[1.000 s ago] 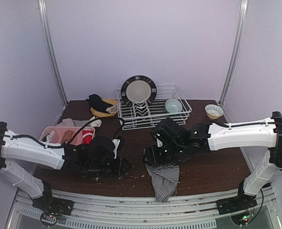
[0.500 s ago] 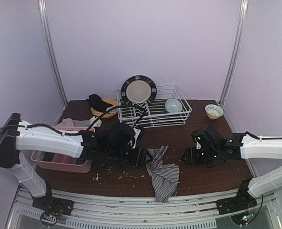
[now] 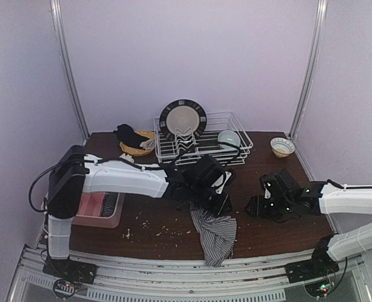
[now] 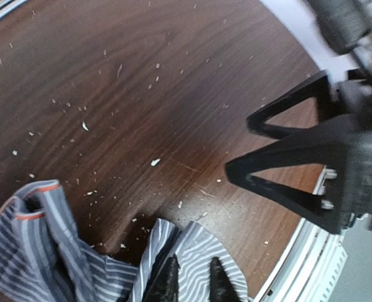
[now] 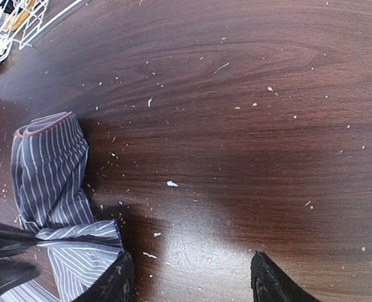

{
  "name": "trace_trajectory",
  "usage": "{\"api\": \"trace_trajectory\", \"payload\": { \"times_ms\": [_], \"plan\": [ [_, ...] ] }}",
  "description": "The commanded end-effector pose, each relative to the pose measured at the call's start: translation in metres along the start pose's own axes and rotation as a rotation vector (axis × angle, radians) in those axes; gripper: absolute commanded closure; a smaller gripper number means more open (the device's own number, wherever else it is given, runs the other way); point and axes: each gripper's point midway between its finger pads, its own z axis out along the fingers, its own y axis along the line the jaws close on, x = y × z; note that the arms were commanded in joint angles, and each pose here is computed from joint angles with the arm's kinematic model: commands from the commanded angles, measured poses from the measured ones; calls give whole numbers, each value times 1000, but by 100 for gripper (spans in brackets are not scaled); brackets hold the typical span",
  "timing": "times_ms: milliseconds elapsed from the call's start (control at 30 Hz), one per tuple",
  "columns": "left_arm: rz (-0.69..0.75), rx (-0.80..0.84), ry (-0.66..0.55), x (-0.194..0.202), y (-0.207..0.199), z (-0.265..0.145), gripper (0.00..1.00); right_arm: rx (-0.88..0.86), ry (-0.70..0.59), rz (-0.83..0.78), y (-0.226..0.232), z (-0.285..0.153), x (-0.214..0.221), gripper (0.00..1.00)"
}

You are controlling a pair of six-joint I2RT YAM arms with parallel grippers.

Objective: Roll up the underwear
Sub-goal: Smooth out the underwear at the center of the board.

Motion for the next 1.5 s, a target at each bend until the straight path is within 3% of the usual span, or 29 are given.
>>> {"api": "trace_trajectory", "payload": {
  "times_ms": [0,267,333,667,833,900,1200,1467],
  "plan": [
    [5,-4,29,-3,12,12,87,-8,-4,7,-2,0,1,39],
    [-123,-42,-21,-8,72,12,96,-51,46,-11,3,10,13,39],
    [-152,-40,-33,-5,80,10,98,-131,70,-16,16,14,18,39],
    [-243,-60,-62,17,110,6,100,-337,152,-30,52,34,33,32],
    [-244,-63,-72,18,110,-2,100,-408,181,-22,66,40,38,35],
    [-246,-70,-74,19,112,-3,100,-417,190,-33,69,40,39,43],
    [-280,-99,-63,30,121,-2,100,-390,210,-171,83,26,52,99],
    [-326,-139,-62,41,135,-4,100,-220,114,-497,90,-7,74,100]
  ]
}}
